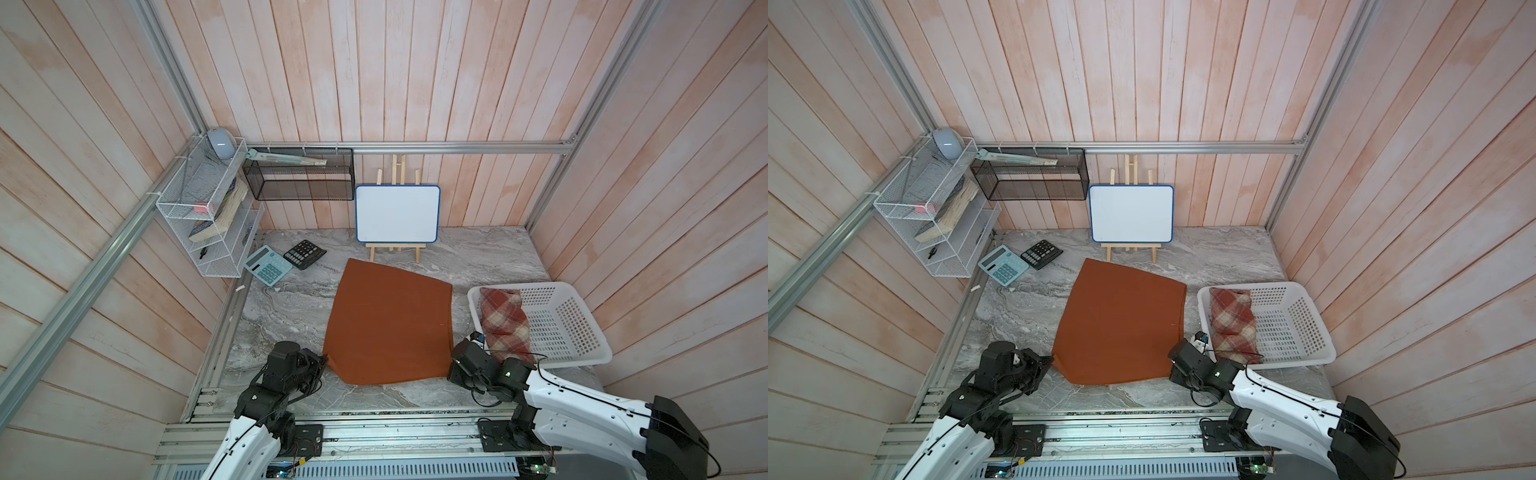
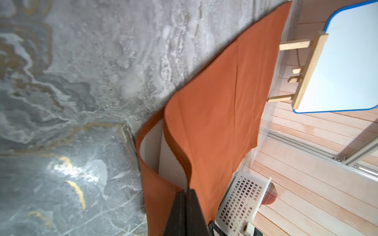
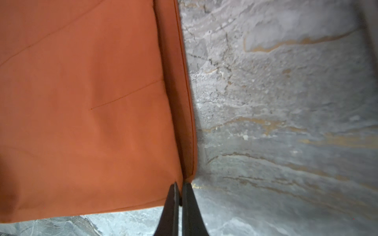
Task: Roll up the skirts
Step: Fold the skirt at the center of the board.
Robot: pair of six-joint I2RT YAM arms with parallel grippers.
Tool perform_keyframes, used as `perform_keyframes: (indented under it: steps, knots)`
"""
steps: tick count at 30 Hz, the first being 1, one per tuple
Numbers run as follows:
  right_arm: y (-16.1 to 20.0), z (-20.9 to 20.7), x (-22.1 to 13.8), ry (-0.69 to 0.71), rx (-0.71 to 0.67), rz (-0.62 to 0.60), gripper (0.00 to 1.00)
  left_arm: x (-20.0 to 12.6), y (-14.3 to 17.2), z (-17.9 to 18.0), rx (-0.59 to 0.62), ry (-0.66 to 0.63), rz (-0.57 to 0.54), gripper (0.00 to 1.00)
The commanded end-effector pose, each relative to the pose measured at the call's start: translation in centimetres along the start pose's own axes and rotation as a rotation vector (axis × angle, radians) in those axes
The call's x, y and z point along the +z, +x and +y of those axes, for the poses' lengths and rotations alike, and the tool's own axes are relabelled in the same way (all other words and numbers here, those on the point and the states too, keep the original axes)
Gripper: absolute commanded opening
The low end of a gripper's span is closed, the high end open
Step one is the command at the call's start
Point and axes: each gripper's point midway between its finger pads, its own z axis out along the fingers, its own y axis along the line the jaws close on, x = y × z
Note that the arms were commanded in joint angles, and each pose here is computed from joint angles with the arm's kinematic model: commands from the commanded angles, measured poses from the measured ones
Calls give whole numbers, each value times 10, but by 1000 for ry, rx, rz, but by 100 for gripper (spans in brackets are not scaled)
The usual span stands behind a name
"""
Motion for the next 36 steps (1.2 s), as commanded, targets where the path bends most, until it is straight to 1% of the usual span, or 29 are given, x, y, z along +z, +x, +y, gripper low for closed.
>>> perform_keyframes:
  steps: [1,5,8,10,15,19,24,28,34,36]
  knots:
    - [-19,8,-18,24,-42,-68,0,-12,-8,-39,77,103,-48,0]
    - [-41,22,-32,11,-73,-142,0,-16,-10,-68,130,153,-49,0]
    - [-61,30,-37,-2,-96,-180,0,-19,-16,-96,179,198,-78,0]
    - [-81,35,-40,-6,-115,-212,0,-19,-22,-118,214,231,-104,0]
    - [-126,46,-37,-33,-134,-259,0,-3,-31,-173,292,305,-113,0]
    - [-152,54,-30,-39,-162,-270,0,16,-43,-204,351,316,-141,0]
    - [-178,61,-22,-78,-157,-280,0,29,-65,-228,384,322,-225,0]
    - [-194,67,-16,-86,-164,-289,0,44,-77,-247,405,332,-236,0]
    - [-219,72,-8,-104,-150,-296,0,69,-99,-255,405,308,-275,0]
    - [-227,73,-5,-103,-147,-299,0,75,-109,-257,393,319,-288,0]
